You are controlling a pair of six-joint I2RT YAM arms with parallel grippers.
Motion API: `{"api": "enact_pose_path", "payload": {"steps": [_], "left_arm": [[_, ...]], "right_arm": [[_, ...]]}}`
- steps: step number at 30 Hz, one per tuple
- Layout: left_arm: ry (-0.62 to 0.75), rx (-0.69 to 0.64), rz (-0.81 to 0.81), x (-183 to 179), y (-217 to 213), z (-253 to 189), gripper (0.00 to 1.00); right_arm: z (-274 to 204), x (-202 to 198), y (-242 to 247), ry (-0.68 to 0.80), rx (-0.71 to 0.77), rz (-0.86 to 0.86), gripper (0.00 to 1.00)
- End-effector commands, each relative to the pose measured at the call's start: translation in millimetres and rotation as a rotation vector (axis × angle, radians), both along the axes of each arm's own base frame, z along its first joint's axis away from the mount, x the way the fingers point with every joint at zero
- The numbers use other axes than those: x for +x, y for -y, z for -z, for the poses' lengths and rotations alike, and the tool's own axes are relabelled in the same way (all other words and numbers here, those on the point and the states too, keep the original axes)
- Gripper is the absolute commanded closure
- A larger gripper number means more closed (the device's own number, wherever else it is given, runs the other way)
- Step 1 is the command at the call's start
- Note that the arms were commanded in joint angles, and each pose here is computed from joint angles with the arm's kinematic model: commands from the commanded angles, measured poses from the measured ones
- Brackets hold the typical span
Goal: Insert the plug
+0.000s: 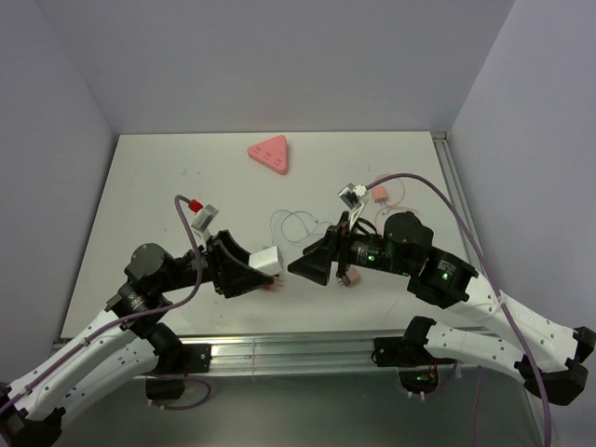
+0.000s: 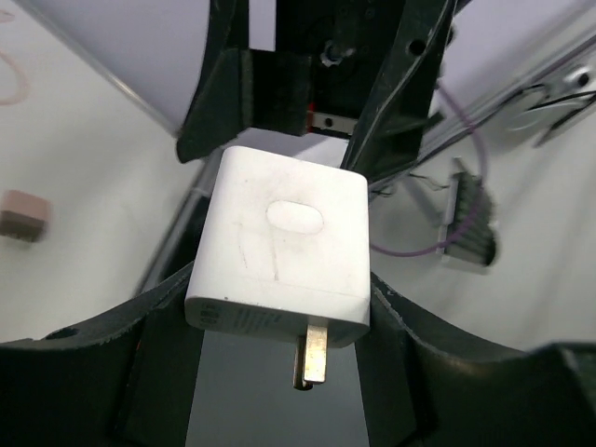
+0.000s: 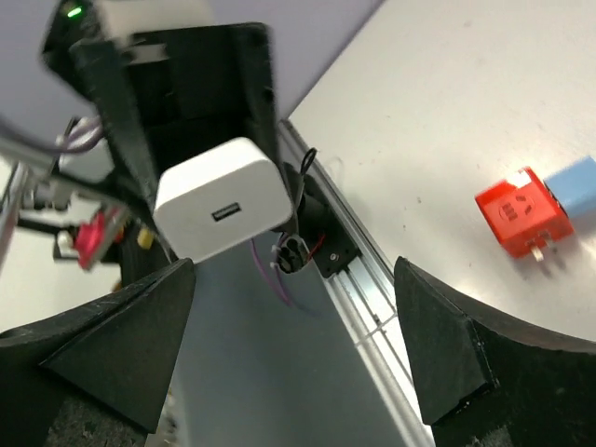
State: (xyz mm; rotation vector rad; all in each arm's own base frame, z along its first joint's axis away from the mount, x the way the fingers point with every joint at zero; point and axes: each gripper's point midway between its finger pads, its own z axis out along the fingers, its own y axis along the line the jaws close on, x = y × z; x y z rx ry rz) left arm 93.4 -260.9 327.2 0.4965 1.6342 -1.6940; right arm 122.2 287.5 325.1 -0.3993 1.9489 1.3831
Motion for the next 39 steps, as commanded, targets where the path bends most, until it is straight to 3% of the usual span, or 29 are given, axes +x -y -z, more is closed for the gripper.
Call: {"api": "enact_pose_path", "payload": {"steps": [1, 7, 17, 23, 28, 31, 33, 35, 36, 37, 38, 39], "left_arm": [[-0.1, -0.189, 0.155, -26.6, -4.0, -37.3, 1.0], [-0.123, -0.25, 0.144, -26.4, -8.7, -46.1, 1.0], [-0.116, -0.275, 0.155, -29.3, -10.8, -50.5, 1.0], [-0.106, -0.275, 0.155, -28.6, -10.0, -49.7, 1.0], [-0.101, -0.267, 0.156, -26.7, -7.8, -48.9, 1.0], [-0.098, -0.266, 0.151, -25.7, -7.4, -48.3, 1.0], [-0.097, -0.262, 0.154, -26.0, -7.0, -47.4, 1.0], [-0.102, -0.249, 0.148, -24.9, -6.4, -44.6, 1.0], [-0.074, -0.248, 0.117, -22.0, -7.8, -49.7, 0.93], [-0.079, -0.224, 0.075, -16.0, -7.8, -47.6, 0.79], [-0.148, -0.138, 0.019, -6.5, -6.0, -27.7, 0.42], [-0.11, -0.129, -0.085, 4.9, -13.7, -35.3, 0.13]], "right_arm": [[-37.0, -17.9, -11.6, 0.269, 0.119, -0.167, 0.06], [-68.5, -28.1, -23.1, 0.326, 0.226, -0.208, 0.07], [-71.0, -32.1, -39.5, 0.292, 0.275, -0.262, 0.08], [-77.9, -29.3, -49.2, 0.25, 0.296, -0.266, 0.2], [-76.7, -28.7, -56.1, 0.209, 0.298, -0.277, 0.23], [-76.4, -29.7, -59.4, 0.194, 0.296, -0.286, 0.31], [-77.5, -27.7, -59.6, 0.19, 0.296, -0.271, 0.61], [-79.3, -23.2, -60.6, 0.181, 0.278, -0.251, 1.0], [-71.9, -18.8, -60.8, 0.16, 0.239, -0.228, 1.0], [-76.2, -15.4, -59.1, 0.18, 0.228, -0.209, 1.0], [-73.9, -10.2, -56.9, 0.181, 0.207, -0.176, 1.0], [-62.9, 4.9, -51.4, 0.163, 0.15, -0.083, 1.0]]}}
